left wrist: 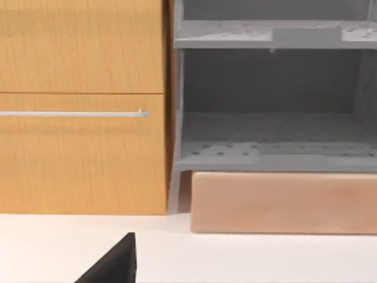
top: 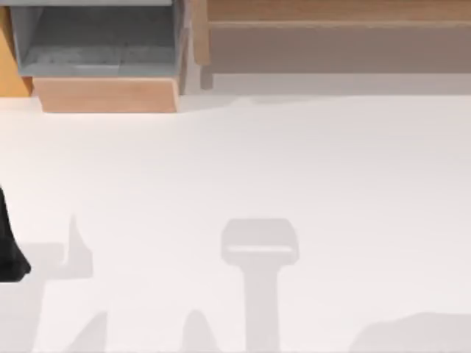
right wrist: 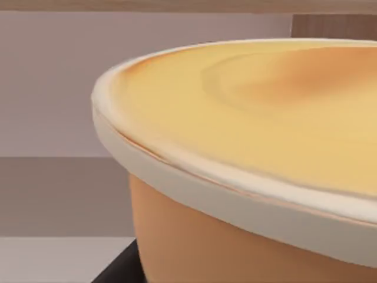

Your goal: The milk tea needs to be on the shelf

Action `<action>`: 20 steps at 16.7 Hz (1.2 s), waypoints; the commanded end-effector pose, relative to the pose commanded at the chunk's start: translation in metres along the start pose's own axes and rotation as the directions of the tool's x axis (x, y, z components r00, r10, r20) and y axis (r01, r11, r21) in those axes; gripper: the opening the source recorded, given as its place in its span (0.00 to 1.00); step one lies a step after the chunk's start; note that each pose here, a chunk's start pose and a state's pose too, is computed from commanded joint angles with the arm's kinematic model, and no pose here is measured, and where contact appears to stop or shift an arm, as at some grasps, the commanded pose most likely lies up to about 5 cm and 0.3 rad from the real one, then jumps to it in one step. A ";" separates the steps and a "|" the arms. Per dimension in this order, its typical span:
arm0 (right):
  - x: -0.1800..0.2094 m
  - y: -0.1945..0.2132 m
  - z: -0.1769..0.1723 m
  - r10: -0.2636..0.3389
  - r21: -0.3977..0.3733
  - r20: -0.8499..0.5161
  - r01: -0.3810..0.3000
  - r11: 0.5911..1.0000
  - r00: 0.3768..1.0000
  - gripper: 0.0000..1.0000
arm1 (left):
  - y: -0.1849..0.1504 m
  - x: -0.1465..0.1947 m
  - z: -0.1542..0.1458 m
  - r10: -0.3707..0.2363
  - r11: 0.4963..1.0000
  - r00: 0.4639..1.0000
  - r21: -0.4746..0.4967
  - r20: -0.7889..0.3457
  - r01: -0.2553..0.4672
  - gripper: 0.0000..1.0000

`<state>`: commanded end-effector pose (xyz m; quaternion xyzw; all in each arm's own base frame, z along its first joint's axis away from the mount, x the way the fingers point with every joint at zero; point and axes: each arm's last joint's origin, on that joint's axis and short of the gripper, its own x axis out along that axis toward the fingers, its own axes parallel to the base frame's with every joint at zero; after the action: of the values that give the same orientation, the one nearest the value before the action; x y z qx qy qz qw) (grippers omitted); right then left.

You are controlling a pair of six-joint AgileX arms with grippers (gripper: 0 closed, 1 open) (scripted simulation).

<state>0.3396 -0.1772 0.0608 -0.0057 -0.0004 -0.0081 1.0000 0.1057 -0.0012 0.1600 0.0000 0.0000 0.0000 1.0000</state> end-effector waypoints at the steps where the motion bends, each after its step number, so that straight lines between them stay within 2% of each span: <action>1: 0.000 0.000 0.000 0.000 0.000 0.000 0.000 1.000 1.000 0.00 | 0.000 0.000 0.000 0.000 1.000 1.000 0.000 0.000 0.000 1.00; 20: 0.002 -0.003 0.015 -0.008 -0.014 0.024 0.008 1.000 1.000 0.00 | 0.000 0.000 0.000 0.000 1.000 1.000 0.000 0.000 0.000 1.00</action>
<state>0.3410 -0.1799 0.0762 -0.0126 -0.0121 -0.0121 0.9998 0.1057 -0.0012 0.1600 0.0000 0.0000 0.0000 1.0000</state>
